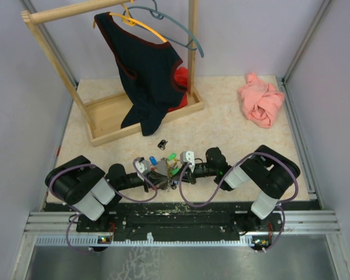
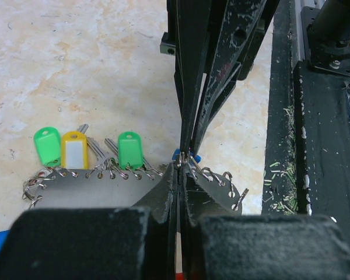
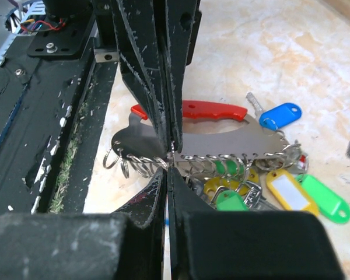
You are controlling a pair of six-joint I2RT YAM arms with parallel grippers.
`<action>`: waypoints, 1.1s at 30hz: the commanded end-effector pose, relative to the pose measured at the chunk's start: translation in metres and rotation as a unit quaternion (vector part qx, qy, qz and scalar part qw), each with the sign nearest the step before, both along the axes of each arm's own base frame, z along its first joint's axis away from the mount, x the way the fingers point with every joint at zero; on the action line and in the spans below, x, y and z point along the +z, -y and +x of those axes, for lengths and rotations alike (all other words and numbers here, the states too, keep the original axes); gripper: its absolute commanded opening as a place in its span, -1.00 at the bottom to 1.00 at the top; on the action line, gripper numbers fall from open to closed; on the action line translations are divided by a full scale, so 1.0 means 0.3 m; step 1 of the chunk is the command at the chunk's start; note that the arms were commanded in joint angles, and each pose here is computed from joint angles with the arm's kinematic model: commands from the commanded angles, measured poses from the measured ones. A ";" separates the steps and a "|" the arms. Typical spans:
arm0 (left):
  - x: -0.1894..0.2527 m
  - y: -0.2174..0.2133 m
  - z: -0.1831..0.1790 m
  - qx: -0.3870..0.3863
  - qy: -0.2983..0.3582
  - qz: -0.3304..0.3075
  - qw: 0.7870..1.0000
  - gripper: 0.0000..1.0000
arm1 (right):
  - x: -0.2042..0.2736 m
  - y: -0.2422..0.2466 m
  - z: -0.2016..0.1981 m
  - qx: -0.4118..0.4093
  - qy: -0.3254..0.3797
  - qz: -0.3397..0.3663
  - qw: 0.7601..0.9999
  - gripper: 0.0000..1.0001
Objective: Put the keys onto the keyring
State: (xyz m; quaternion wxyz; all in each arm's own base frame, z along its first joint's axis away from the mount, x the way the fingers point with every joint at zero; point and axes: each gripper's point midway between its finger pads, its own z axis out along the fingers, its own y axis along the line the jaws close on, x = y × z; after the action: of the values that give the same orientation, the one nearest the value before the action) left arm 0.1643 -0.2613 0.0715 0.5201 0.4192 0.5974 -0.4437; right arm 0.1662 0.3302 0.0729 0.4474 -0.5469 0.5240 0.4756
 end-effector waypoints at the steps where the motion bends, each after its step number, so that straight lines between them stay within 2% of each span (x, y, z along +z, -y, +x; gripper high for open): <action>1: 0.182 0.005 0.012 0.006 0.086 -0.083 0.993 -0.99 | 0.036 -0.040 -0.007 0.024 0.022 0.019 0.999 -1.00; 14: 0.179 0.002 0.018 0.012 0.082 -0.082 0.993 -0.99 | 0.063 -0.038 0.014 -0.003 0.024 0.033 0.999 -1.00; 21: 0.189 -0.009 0.027 0.027 0.091 -0.084 0.992 -0.99 | 0.056 0.035 0.066 -0.103 -0.018 -0.036 0.994 -1.00; 25: 0.190 -0.013 0.035 0.035 0.093 -0.084 0.992 -0.99 | 0.040 0.119 0.111 -0.203 -0.064 -0.101 0.972 -1.00; 28: 0.195 -0.016 0.039 0.040 0.094 -0.086 0.991 -0.99 | 0.022 0.195 0.125 -0.270 -0.096 -0.150 0.946 -1.00; 33: 0.197 -0.015 0.041 0.040 0.094 -0.087 0.991 -0.99 | 0.029 0.292 0.148 -0.367 -0.134 -0.182 0.902 -1.00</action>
State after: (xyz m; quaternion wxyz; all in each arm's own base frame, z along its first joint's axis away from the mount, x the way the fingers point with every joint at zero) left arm 0.1751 -0.2590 0.0769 0.5362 0.3925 0.6095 -0.4323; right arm 0.2027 0.2652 0.0824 0.4235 -0.3851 0.7626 0.3011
